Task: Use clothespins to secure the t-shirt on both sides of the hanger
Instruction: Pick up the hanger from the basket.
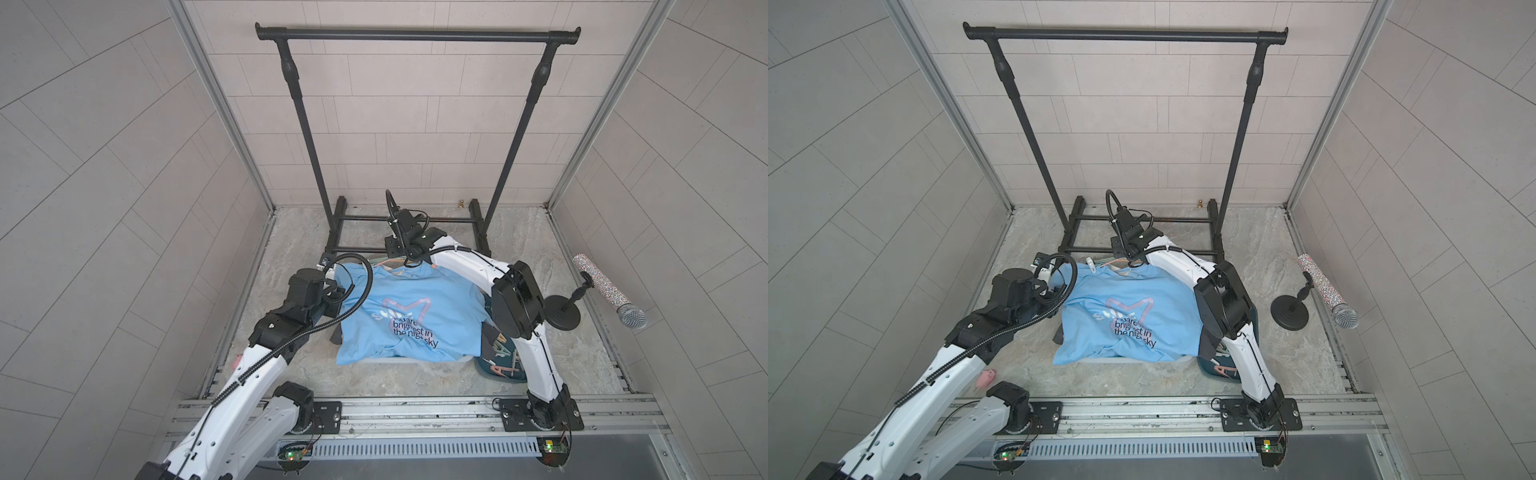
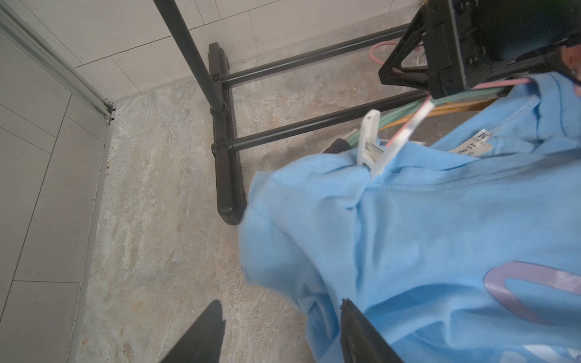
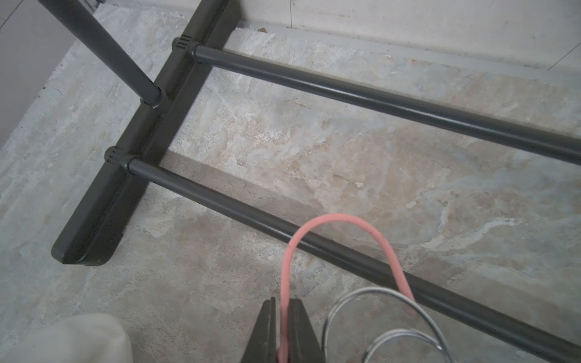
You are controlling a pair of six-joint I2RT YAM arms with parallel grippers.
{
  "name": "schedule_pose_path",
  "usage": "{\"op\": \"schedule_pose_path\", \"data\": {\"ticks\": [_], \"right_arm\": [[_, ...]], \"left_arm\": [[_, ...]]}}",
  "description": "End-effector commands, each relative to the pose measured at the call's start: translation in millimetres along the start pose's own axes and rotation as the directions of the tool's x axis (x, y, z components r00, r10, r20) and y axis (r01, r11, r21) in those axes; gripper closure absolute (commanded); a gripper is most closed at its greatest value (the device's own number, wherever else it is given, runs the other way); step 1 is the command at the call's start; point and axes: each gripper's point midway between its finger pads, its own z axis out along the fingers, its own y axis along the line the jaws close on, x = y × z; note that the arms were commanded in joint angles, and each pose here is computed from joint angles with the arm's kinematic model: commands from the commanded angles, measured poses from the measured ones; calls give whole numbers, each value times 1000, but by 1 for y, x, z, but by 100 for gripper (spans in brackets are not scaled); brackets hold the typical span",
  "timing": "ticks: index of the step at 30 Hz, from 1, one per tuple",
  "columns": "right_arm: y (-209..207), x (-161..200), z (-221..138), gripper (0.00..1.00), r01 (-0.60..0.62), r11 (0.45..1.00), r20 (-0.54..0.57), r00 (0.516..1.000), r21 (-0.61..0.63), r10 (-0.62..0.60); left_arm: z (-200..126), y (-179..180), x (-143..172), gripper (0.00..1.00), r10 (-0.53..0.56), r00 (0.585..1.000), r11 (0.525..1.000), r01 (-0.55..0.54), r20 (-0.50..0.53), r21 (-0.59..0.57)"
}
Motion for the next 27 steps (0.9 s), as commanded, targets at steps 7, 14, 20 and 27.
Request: {"op": "schedule_pose_path", "data": {"ticks": [7,14,20,27], "right_arm": [[22,-78,-118,100,17,997,307,952,-72,5],[22,-105,-218,100,49,996,495,869,-69,-8],[15,-119,-298,100,104,994,623,775,31,-101],[15,-130,-385,100,161,987,781,616,3,-103]], "left_arm": [[-48,-9,-56,38,56,991,993,-68,121,98],[-104,-22,-91,38,126,958,965,-179,257,191],[-160,-46,-125,34,157,890,898,-309,429,312],[-220,-78,-147,28,164,824,757,-458,543,466]]}}
